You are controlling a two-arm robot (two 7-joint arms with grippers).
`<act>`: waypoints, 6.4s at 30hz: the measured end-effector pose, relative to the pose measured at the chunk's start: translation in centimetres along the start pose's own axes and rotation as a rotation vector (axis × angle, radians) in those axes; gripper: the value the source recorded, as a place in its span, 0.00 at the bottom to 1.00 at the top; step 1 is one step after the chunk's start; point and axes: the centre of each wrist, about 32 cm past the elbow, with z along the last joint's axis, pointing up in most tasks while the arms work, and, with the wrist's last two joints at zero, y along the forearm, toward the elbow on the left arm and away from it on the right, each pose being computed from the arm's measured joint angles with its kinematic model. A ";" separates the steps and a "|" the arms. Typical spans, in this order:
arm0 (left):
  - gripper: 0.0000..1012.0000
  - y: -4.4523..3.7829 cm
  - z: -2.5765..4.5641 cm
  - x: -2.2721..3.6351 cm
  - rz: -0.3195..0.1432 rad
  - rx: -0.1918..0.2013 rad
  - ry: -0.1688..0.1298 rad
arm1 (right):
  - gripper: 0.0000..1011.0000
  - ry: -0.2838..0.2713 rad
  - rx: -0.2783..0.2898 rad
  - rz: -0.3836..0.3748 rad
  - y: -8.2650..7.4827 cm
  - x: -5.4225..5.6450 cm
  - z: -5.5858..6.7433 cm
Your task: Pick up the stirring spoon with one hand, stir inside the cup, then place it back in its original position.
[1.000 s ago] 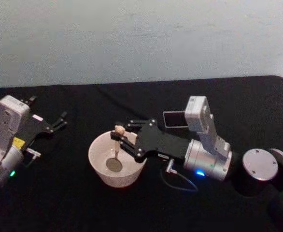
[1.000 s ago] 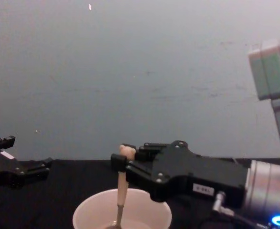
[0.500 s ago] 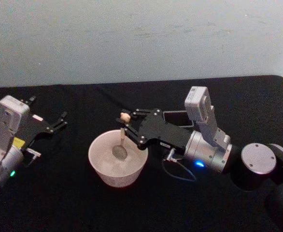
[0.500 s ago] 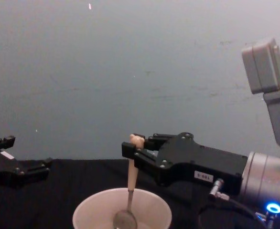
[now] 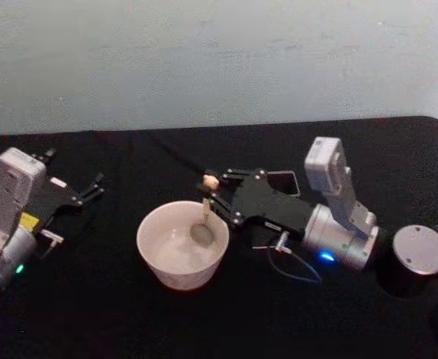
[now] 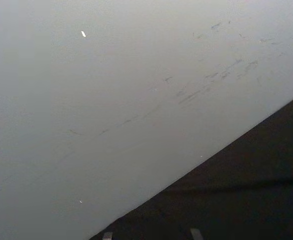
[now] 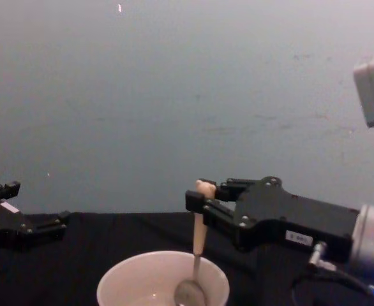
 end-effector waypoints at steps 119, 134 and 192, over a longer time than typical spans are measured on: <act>0.99 0.00 0.00 0.00 0.000 0.000 0.000 | 0.21 0.036 0.003 -0.040 1.2 -0.6 -0.1; 0.99 0.00 0.00 0.00 0.000 0.000 0.000 | 0.21 0.055 -0.006 0.057 -0.7 -2.7 0.0; 0.99 0.00 0.00 0.00 0.000 0.000 0.000 | 0.21 0.048 0.084 -0.049 1.4 -0.2 2.8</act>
